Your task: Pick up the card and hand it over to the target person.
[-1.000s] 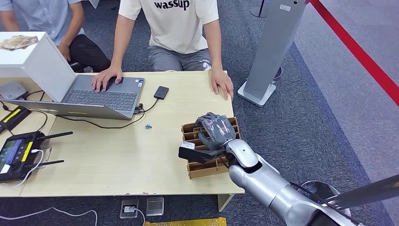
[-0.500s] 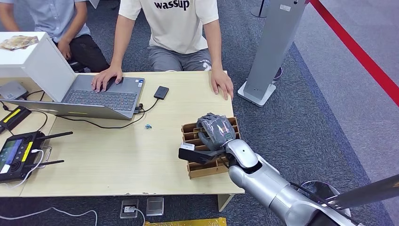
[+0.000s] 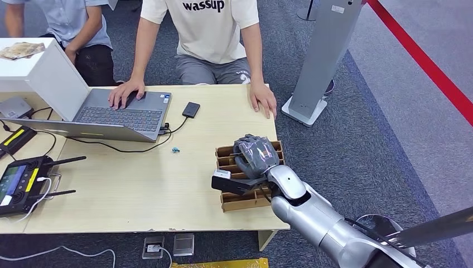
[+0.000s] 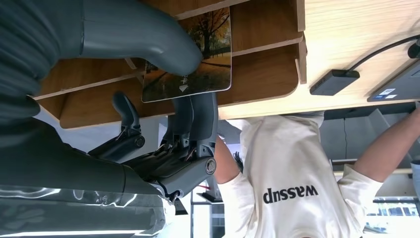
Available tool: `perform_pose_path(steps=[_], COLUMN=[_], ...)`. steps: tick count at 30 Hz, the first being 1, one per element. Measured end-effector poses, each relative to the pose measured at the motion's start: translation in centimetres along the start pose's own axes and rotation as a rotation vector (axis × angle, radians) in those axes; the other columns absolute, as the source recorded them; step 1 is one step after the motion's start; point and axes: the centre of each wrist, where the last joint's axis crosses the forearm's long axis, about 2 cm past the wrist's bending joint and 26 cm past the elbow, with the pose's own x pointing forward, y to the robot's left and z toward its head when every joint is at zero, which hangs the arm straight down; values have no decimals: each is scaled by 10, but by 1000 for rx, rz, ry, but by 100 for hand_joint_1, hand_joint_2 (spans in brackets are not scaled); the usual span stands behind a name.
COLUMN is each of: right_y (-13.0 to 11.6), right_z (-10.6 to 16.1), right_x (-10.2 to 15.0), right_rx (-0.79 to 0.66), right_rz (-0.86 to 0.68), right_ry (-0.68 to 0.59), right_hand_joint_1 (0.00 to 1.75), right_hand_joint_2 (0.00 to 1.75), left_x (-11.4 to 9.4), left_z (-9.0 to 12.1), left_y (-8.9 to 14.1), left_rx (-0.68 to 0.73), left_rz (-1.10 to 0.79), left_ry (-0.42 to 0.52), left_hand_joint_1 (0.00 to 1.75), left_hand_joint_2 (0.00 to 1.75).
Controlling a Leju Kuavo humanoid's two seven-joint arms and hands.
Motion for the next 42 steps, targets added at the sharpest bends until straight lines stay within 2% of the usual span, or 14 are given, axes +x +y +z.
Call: perform_pose_path(steps=[3,7,9,16,28,37,42], right_y=[-2,-6,-7,-15,-16,-40,-53], right_z=[0,-2,-2,-1,-2,-6,-19], right_x=[0,0,0,0,2,6,3], right_rx=[-9,-26,-40,-122,-157,-338,-403], right_rz=[-1,-4,-10,-17,-9,-31,-49], right_ry=[-3,-11,-20,-48,-61,-81,-14], right_hand_joint_1=[130,165,175,175,175,175,175], right_hand_joint_2=[175,175,175,175,175,175,175], left_x=[1,2,3,3,4,5,5], left_z=[-1,-4,-4,-4,-5,-5,-6], left_y=[2,8,8,9,10,12,13], left_rx=[-4,-10,-13,-20,-23,-37,-37], left_rz=[1,2,1,-9,-12,-12,-2], left_ry=[-4,-13,-13,-19,-20,-36,-40], left_hand_joint_1=[0,0,0,0,0,0,0], left_hand_joint_2=[0,0,0,0,0,0,0])
